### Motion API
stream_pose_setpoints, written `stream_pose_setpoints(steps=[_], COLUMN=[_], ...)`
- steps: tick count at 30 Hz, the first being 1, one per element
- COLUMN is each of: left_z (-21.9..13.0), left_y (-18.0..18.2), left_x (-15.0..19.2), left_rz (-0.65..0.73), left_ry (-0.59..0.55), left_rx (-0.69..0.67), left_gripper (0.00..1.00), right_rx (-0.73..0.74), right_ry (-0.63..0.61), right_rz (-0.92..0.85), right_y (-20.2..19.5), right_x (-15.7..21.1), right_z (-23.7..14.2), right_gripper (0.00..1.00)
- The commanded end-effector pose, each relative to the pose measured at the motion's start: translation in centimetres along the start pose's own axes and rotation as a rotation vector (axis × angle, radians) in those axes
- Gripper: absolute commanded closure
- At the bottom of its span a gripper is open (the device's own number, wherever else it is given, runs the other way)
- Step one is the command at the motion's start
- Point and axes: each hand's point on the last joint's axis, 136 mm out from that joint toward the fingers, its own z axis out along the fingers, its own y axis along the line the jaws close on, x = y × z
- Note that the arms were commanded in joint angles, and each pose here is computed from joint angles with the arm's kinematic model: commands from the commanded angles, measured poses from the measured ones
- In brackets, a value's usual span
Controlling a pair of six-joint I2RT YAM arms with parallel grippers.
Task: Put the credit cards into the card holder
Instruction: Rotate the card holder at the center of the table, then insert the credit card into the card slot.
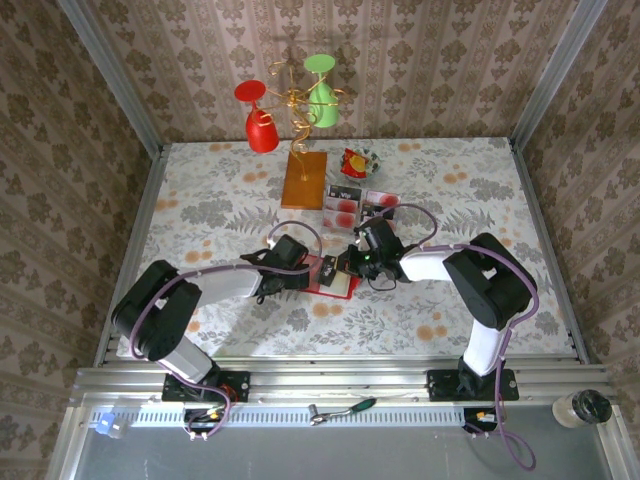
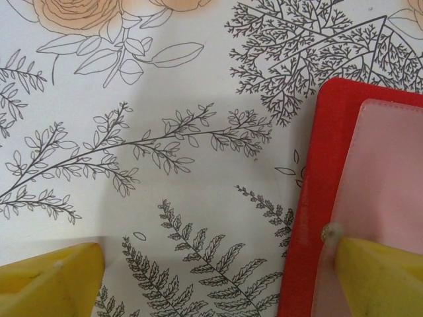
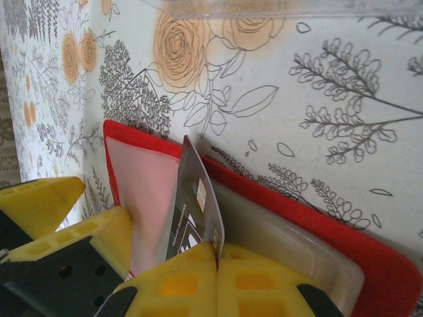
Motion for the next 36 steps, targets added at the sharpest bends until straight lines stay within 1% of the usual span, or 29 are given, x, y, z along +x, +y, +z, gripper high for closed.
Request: stream_pose_setpoints(steps=[1, 4, 11, 18, 24, 36], left_z=[0.9, 0.9, 0.6, -1.3, -0.6, 1.1], left_y=[1.4, 1.5, 1.5, 0.5, 0.7, 0.9], left_x=[1.0, 1.1, 1.3, -1.7, -3.2, -1.6], left_rz=[0.039, 0.036, 0.024, 0.025, 0.036, 0.044], left_ry=[0.045, 0.046, 0.043, -0.02, -0.023, 0.014], left_rx=[-0.061, -0.06, -0.048, 0.011, 0.009, 0.006], left_gripper=[0.08, 0.09, 0.09, 0.08, 0.08, 0.08], right_rx=[0.06, 0.056, 0.072, 0.104, 0.125, 0.136], right_ry=[0.097, 0.111, 0.099, 0.08, 0.057, 0.081], right_rz=[-0.041, -0.047, -0.017, 0.018, 0.042, 0.024], right_y=[-1.5, -1.3, -1.4, -2.3, -2.8, -2.6], right_x=[1.7, 1.9, 2.4, 2.8, 2.8, 3.3], right_z=[0.3, 0.4, 0.5, 0.7, 0.5, 0.1], right_gripper=[1.0, 1.0, 1.0, 1.0, 1.0, 1.0])
